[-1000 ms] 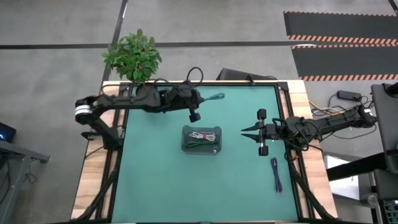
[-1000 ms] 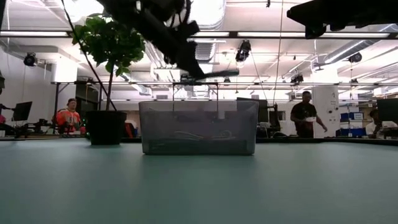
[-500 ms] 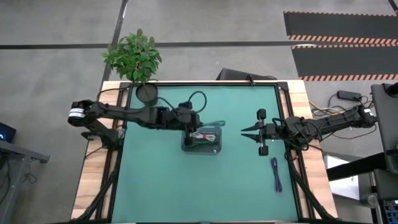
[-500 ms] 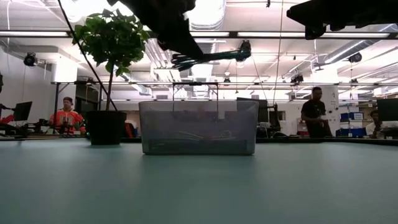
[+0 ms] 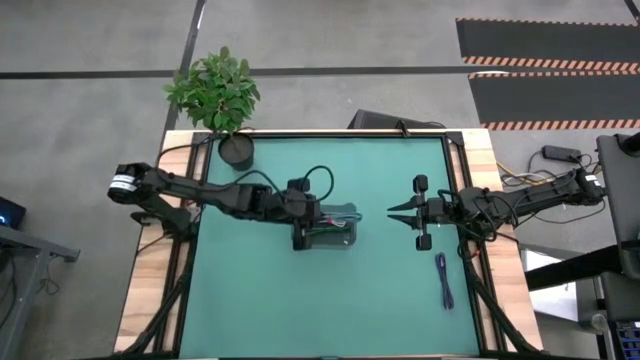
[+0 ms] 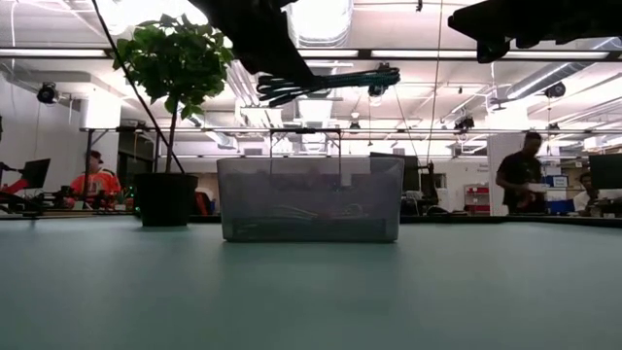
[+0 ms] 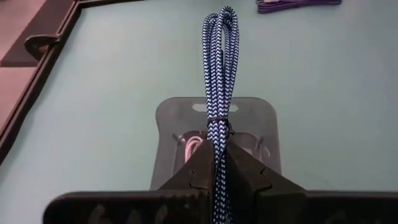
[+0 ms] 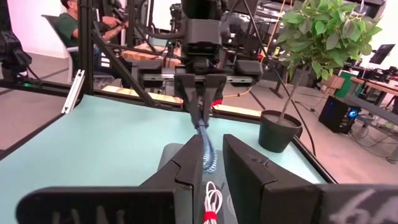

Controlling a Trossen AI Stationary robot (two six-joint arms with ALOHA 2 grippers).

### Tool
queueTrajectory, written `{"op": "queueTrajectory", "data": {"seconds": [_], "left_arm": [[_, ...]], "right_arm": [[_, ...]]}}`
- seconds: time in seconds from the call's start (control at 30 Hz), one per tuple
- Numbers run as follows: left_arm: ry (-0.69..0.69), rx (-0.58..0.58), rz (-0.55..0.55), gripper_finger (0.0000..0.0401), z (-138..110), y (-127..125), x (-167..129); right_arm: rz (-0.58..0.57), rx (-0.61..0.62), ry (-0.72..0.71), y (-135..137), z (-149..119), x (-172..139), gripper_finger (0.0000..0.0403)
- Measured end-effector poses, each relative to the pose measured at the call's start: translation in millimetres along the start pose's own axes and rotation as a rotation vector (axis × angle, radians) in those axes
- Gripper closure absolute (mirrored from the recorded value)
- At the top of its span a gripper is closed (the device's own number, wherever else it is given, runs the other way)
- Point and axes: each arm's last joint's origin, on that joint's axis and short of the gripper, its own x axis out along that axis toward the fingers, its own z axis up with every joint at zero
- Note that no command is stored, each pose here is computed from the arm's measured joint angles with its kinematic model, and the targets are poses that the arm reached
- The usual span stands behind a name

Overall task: Pick and place USB-C Cables
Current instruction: Put the blue cable into the black transparent container

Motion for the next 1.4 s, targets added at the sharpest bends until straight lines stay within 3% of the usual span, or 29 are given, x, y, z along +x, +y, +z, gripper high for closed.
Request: {"op": "queueTrajectory", "data": {"seconds": [0.3, 0.43, 0.6, 1.17, 1.4], "left_arm": [[-0.003, 0.028, -0.001, 0.0394, 0, -1, 0], [-0.003, 0.041, -0.009, 0.0394, 0, -4, -1], [0.047, 0.075, -0.024, 0.0394, -3, -4, -15], [0.046, -0.078, -0.067, 0.0394, -7, -14, -13], [0.033, -0.128, -0.060, 0.0394, -26, -17, 0]], "right_arm": [[0.009, 0.001, 0.000, 1, -1, 1, 0.0349], [0.018, 0.095, 0.066, 4, -11, 8, 0.0358], [0.013, 0.120, 0.107, 6, -18, 17, 0.0380], [0.018, 0.087, 0.145, 8, -13, 34, 0.0394], [0.017, 0.113, 0.135, 7, -9, 34, 0.0394]]}}
